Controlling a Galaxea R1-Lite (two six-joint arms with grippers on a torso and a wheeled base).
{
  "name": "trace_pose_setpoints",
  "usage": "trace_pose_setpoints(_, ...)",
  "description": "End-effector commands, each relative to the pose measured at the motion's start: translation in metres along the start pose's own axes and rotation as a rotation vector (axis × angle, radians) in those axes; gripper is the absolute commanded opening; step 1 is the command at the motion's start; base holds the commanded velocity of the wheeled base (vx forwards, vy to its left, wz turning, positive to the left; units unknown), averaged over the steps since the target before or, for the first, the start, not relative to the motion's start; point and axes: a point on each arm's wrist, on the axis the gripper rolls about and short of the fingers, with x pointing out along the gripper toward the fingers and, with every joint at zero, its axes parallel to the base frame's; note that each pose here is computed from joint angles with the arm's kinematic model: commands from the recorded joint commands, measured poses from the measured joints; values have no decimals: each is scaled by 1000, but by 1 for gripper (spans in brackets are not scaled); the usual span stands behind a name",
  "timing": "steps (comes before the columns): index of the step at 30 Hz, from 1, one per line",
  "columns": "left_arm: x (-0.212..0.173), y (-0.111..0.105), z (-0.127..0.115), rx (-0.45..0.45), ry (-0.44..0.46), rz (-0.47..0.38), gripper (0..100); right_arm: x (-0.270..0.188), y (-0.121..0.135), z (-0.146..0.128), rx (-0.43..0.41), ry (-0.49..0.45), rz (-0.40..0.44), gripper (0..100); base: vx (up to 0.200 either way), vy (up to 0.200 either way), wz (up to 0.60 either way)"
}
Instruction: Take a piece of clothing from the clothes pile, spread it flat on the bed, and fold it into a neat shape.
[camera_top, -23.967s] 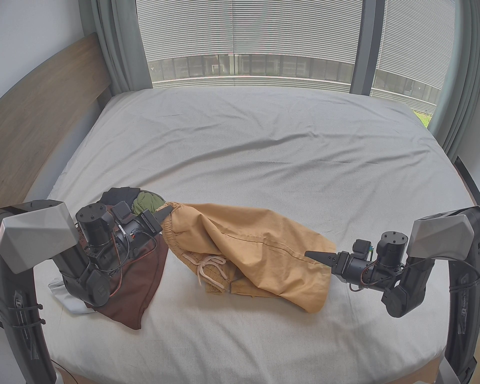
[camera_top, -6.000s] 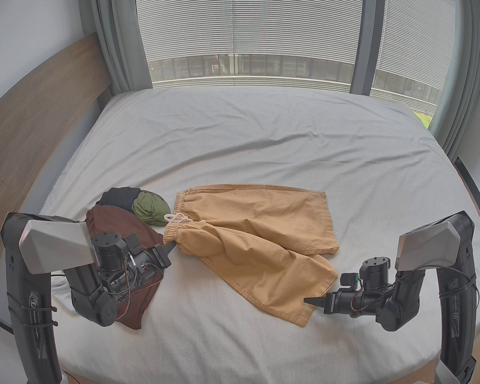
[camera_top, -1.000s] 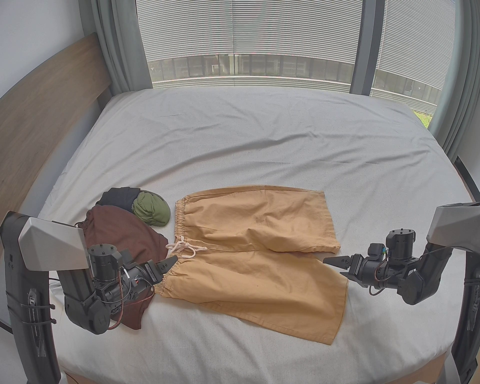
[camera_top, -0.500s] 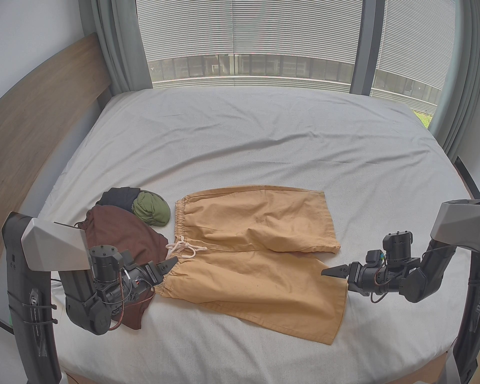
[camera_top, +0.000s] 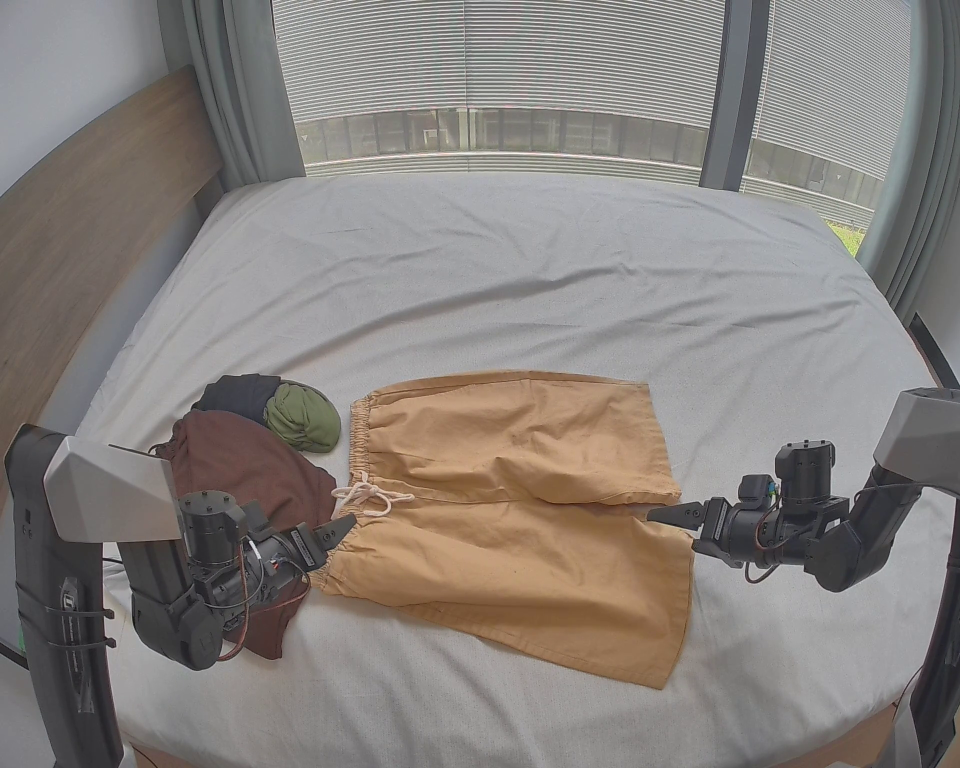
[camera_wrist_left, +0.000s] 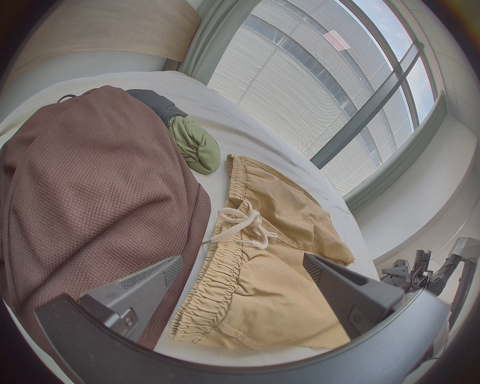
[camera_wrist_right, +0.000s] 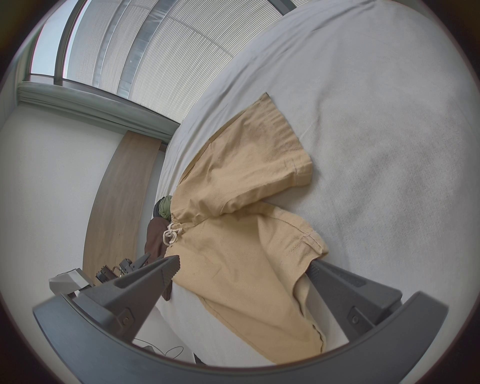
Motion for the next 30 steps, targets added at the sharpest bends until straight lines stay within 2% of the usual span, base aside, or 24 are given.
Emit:
trace_pose_setpoints(1, 1, 0, 0, 1, -1, -1, 100, 1, -4, 1, 3, -6, -3, 100, 0, 0, 0)
trace_pose_setpoints(9, 2, 2, -3, 7, -7, -5, 100, 6, -9, -1, 13, 6, -13, 100, 0, 0, 0)
trace_pose_setpoints(14, 2, 2, -3, 7, -7, -5, 100, 11, -23, 2, 41, 4, -41, 100, 0, 0, 0)
trace_pose_setpoints(19, 3, 2, -3, 7, -7, -5, 100, 8, -24, -2, 68, 30, -59, 100, 0, 0, 0)
trace_pose_setpoints(23, 3, 1, -4, 8, -4, -7, 100, 9, -23, -8, 99, 89, -89, 100, 0, 0, 0)
trace_pose_setpoints(30, 3, 1, -5, 9, -2, -8, 100, 19, -21, -6, 82, 71, -93, 100, 0, 0, 0)
